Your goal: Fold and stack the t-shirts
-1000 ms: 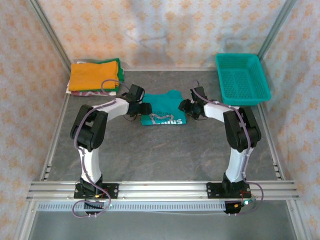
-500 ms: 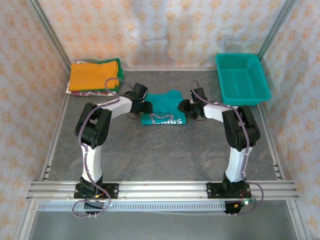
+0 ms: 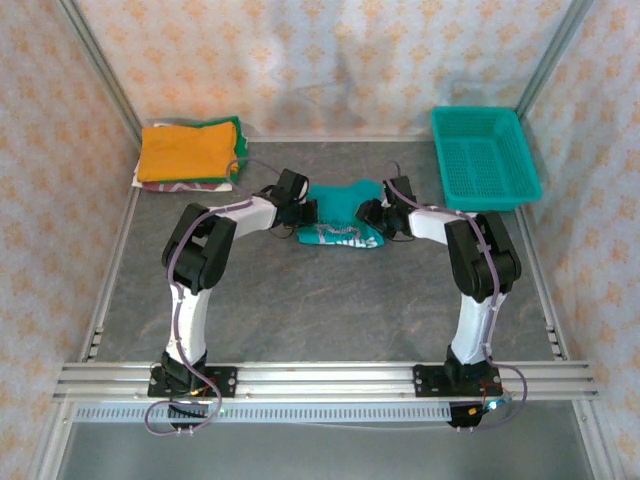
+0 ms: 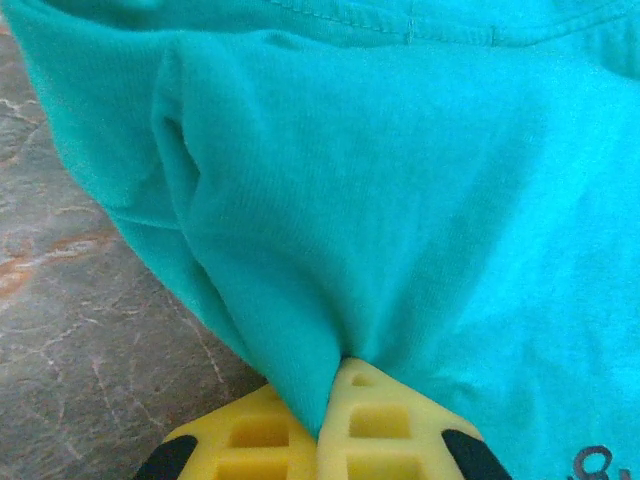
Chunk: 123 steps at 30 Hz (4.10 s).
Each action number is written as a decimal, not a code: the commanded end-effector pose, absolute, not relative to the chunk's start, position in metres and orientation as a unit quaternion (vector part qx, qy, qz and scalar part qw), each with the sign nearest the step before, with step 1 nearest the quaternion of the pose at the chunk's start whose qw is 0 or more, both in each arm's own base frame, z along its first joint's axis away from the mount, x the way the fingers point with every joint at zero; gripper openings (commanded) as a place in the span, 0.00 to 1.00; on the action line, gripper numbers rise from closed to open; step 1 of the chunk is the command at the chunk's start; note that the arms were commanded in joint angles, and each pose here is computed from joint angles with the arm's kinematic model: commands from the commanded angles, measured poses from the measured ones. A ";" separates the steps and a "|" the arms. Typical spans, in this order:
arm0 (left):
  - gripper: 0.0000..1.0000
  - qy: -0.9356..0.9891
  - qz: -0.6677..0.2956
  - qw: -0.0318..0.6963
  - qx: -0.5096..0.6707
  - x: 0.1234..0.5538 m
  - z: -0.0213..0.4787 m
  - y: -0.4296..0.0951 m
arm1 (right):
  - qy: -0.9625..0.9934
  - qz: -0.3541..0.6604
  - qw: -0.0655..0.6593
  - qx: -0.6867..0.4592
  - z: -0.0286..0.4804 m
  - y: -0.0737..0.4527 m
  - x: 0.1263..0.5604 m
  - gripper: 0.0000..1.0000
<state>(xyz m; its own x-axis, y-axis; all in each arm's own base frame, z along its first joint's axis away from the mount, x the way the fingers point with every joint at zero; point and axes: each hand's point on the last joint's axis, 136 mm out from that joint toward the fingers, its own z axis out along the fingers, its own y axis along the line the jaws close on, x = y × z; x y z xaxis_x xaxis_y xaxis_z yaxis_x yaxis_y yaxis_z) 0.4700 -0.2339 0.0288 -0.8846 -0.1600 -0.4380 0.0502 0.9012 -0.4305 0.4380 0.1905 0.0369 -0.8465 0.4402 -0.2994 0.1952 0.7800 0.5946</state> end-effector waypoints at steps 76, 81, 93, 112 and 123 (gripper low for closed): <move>1.00 0.895 0.097 0.428 -0.079 0.620 0.208 0.243 | 0.876 0.374 0.294 -0.076 0.177 0.291 0.393 0.71; 1.00 0.864 0.155 0.444 -0.181 0.582 0.276 0.262 | 0.875 0.343 0.333 -0.073 0.190 0.279 0.401 0.71; 1.00 0.754 0.009 0.632 -0.179 0.447 0.354 0.092 | 0.818 0.095 0.566 0.044 0.238 0.151 0.418 0.90; 1.00 0.824 0.116 0.534 -0.148 0.338 0.121 0.050 | 0.777 -0.082 0.596 0.186 0.174 -0.008 0.338 0.93; 1.00 0.826 0.134 0.532 -0.129 0.377 0.120 0.053 | 0.788 -0.087 0.583 0.177 0.139 -0.030 0.337 0.93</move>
<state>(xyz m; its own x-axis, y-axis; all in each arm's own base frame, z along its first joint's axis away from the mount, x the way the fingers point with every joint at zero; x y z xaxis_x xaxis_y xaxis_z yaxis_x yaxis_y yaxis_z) 0.3595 0.0484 0.0931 -0.4790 -0.0990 -0.8722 -0.3441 0.9353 0.0828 0.3348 -0.0344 0.1498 -0.2630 0.1912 -0.9457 0.4234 0.9036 0.0649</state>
